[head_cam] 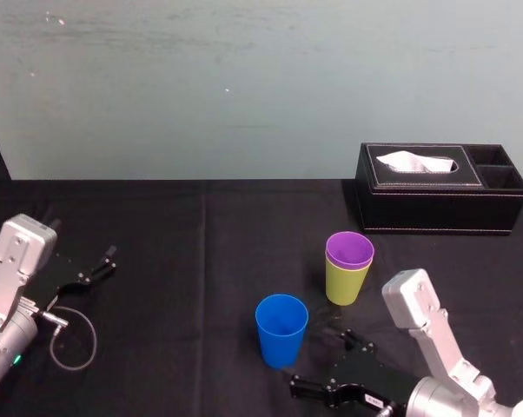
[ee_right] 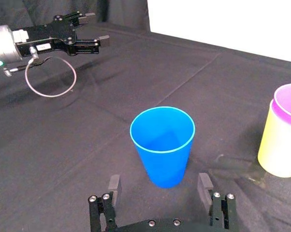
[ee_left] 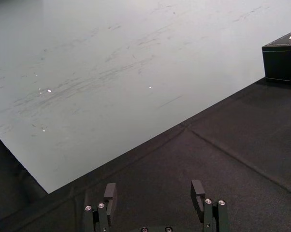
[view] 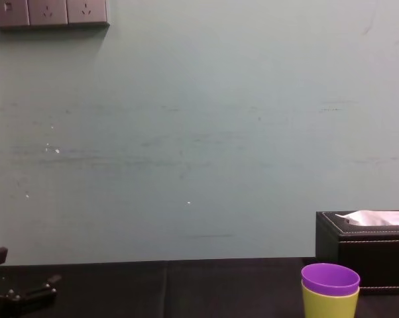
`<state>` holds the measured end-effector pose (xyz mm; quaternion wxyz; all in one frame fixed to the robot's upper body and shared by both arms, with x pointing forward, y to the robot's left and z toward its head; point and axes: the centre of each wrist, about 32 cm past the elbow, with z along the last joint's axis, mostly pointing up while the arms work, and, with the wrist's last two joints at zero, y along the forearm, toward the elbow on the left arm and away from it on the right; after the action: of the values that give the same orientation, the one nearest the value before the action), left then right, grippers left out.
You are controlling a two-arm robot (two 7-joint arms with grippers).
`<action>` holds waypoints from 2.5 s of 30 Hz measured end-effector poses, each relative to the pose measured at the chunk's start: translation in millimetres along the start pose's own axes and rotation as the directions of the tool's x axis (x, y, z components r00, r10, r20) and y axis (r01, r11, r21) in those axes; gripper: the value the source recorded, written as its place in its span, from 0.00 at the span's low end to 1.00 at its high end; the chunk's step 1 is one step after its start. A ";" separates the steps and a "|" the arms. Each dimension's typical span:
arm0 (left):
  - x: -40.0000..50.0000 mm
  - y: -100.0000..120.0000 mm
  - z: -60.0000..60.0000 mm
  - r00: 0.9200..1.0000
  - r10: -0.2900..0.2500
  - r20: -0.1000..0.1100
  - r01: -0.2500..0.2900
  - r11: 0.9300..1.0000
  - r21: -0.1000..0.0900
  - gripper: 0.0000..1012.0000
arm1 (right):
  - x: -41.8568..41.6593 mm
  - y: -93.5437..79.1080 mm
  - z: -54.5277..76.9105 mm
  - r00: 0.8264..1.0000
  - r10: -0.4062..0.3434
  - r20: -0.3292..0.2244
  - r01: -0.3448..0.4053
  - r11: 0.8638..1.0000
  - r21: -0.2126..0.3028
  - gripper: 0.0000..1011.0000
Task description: Stack the three plastic cups sequentially using one hand.
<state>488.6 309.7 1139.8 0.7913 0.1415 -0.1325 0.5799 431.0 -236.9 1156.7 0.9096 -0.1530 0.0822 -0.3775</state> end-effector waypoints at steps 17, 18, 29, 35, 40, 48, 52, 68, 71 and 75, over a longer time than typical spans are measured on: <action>0.0 0.0 0.0 1.000 0.000 0.000 0.000 1.000 0.000 0.99 | -0.5 17.8 -3.5 1.000 0.001 0.027 -0.002 1.000 0.030 0.99; 0.0 0.0 0.0 1.000 0.000 0.000 0.000 1.000 0.000 0.99 | -0.7 18.4 -3.4 1.000 0.001 0.028 -0.002 1.000 0.031 0.99; 0.0 0.0 0.0 1.000 0.000 0.000 0.000 1.000 0.000 0.99 | -3.5 28.3 0.7 0.999 0.002 0.037 -0.004 0.999 0.040 0.99; 0.0 0.0 0.0 1.000 0.000 0.000 0.000 1.000 0.000 0.99 | -3.0 32.5 1.1 1.000 -0.006 0.031 0.004 0.999 0.039 0.99; 0.0 0.0 0.0 1.000 0.000 0.000 0.000 1.000 0.000 0.99 | -2.5 36.5 1.6 1.000 -0.013 0.023 0.013 0.999 0.038 0.99; 0.0 0.0 0.0 1.000 0.000 0.000 0.000 1.000 0.000 0.99 | -2.5 37.6 0.7 0.999 -0.035 0.018 0.035 0.999 0.036 0.99; 0.0 0.0 0.0 1.000 0.000 0.000 0.000 1.000 0.000 0.99 | -2.5 38.6 -0.2 0.999 -0.044 0.015 0.043 0.998 0.037 0.99; 0.0 0.0 0.0 1.000 0.000 0.000 0.000 1.000 0.000 0.99 | -1.4 48.2 1.0 0.998 -0.055 0.010 0.055 0.997 0.050 0.99; 0.0 0.0 0.0 1.000 0.000 0.000 0.000 1.000 0.000 0.99 | -1.5 49.6 1.2 0.999 -0.053 0.009 0.053 0.997 0.050 0.99; 0.0 0.0 0.0 1.000 0.000 0.000 0.000 1.000 0.000 0.99 | -1.4 49.5 1.1 0.999 -0.053 0.009 0.052 0.997 0.049 0.99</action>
<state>488.6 309.7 1139.8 0.7913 0.1415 -0.1325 0.5799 463.1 -202.6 1140.9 0.9032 -0.1347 0.0642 -0.4023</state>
